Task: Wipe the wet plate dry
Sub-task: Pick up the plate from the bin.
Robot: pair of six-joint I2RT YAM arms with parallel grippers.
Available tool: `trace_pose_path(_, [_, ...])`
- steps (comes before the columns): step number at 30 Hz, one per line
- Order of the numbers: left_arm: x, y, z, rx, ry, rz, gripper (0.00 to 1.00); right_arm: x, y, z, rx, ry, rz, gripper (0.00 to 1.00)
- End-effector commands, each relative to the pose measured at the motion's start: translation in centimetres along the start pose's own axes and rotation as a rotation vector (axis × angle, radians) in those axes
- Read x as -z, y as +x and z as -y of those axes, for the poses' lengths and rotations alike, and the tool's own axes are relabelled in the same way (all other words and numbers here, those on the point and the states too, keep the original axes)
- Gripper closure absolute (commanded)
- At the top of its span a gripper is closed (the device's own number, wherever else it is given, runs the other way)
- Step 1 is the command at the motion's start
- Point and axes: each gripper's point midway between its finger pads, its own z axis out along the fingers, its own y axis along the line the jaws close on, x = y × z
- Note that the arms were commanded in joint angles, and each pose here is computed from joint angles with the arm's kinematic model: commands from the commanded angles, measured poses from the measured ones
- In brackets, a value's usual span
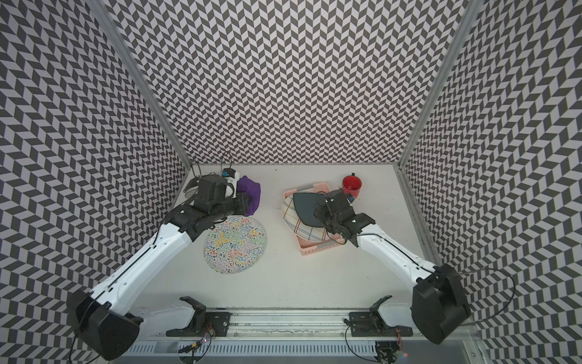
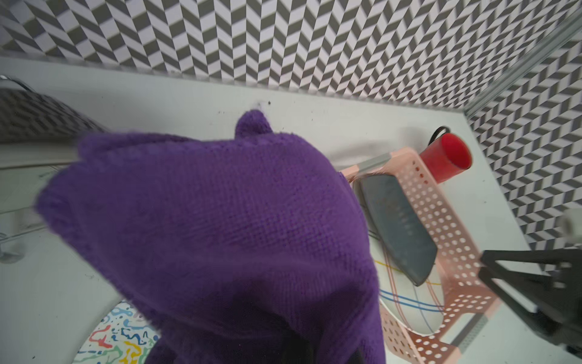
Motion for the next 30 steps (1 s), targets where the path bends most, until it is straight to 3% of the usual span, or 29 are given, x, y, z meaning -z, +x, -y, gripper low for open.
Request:
trace_pose_path(1, [-0.3,-3.5,1.6,-0.005,0.066,0.111,1.00,0.2,2.8,1.6,-0.094,0.032,-0.116,0.39])
trace_pose_path(4, [-1.4,-3.4,2.0,0.011,0.092,0.097,1.00,-0.2,2.5,1.6,-0.258,-0.022,-0.075,0.27])
trace_pose_path(6, [-1.4,-3.5,2.2,0.015,0.109,0.110,1.00,-1.0,2.7,2.6,-0.314,0.007,-0.072,0.25])
trace_pose_path(13, [-2.0,-2.9,2.6,-0.006,0.134,0.085,1.00,-4.5,2.7,4.4,-0.328,0.066,-0.063,0.22])
trace_pose_path(30, [-2.0,-1.7,2.2,-0.020,0.128,0.056,1.00,-8.1,1.2,8.7,-0.420,0.078,0.008,0.20])
